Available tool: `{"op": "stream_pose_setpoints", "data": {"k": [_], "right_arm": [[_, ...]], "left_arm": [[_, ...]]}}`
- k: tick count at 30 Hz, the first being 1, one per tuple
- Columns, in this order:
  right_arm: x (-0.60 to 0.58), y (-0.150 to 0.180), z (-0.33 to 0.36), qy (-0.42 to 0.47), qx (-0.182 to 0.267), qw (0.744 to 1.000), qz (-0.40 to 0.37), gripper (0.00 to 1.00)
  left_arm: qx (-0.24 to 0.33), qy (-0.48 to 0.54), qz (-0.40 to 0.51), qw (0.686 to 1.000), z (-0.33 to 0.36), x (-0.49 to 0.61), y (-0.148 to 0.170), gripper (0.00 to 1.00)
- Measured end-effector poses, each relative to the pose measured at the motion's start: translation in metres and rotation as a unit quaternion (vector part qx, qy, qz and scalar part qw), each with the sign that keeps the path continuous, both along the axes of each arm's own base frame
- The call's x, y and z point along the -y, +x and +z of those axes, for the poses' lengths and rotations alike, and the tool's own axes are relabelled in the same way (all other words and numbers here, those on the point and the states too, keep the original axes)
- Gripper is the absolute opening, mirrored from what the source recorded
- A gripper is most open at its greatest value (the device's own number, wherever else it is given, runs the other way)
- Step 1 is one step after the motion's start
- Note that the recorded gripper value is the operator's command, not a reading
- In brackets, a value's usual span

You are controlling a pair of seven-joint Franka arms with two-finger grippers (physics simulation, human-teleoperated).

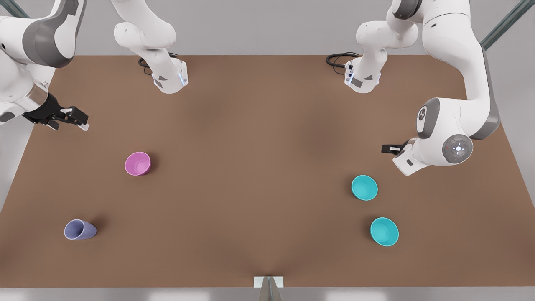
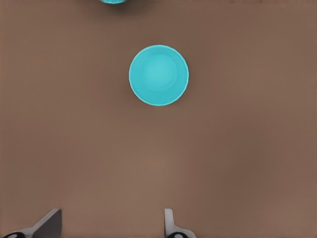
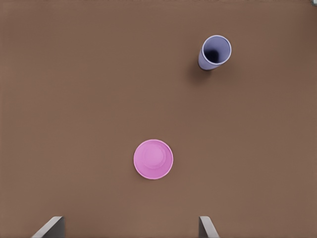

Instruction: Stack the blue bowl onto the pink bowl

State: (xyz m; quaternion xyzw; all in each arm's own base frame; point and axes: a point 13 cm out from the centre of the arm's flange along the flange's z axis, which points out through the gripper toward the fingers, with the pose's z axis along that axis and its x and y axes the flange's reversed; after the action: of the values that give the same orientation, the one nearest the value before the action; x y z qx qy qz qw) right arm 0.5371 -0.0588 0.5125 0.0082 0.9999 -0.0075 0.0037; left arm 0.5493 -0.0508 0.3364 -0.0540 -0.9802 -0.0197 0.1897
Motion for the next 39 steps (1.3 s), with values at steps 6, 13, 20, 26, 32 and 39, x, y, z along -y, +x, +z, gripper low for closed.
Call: {"op": "stream_pose_setpoints", "data": {"k": [6, 13, 20, 26, 32, 39], "right_arm": [[0.009, 0.026, -0.101, 0.007, -0.097, 0.995, -0.005, 1.00], [0.009, -0.002, -0.259, 0.063, -0.186, 0.980, -0.032, 1.00], [0.030, -0.033, -0.341, 0.074, -0.153, 0.983, -0.066, 1.00], [0.048, -0.031, -0.388, 0.063, -0.113, 0.989, -0.075, 1.00], [0.056, -0.038, -0.426, 0.056, -0.105, 0.990, -0.073, 1.00], [0.056, -0.048, -0.459, 0.053, -0.114, 0.990, -0.064, 0.42]], "left_arm": [[-0.002, 0.001, 0.002, 1.000, -0.002, 0.000, -0.001, 1.00], [-0.004, 0.002, 0.004, 1.000, -0.003, 0.000, -0.002, 1.00], [-0.006, 0.002, 0.002, 1.000, 0.003, 0.005, -0.005, 1.00], [-0.020, -0.009, 0.007, 1.000, 0.008, 0.009, -0.014, 1.00], [-0.018, -0.012, 0.010, 1.000, 0.024, 0.009, -0.018, 1.00], [-0.018, -0.012, 0.011, 1.000, 0.026, 0.009, -0.018, 1.00]]}}
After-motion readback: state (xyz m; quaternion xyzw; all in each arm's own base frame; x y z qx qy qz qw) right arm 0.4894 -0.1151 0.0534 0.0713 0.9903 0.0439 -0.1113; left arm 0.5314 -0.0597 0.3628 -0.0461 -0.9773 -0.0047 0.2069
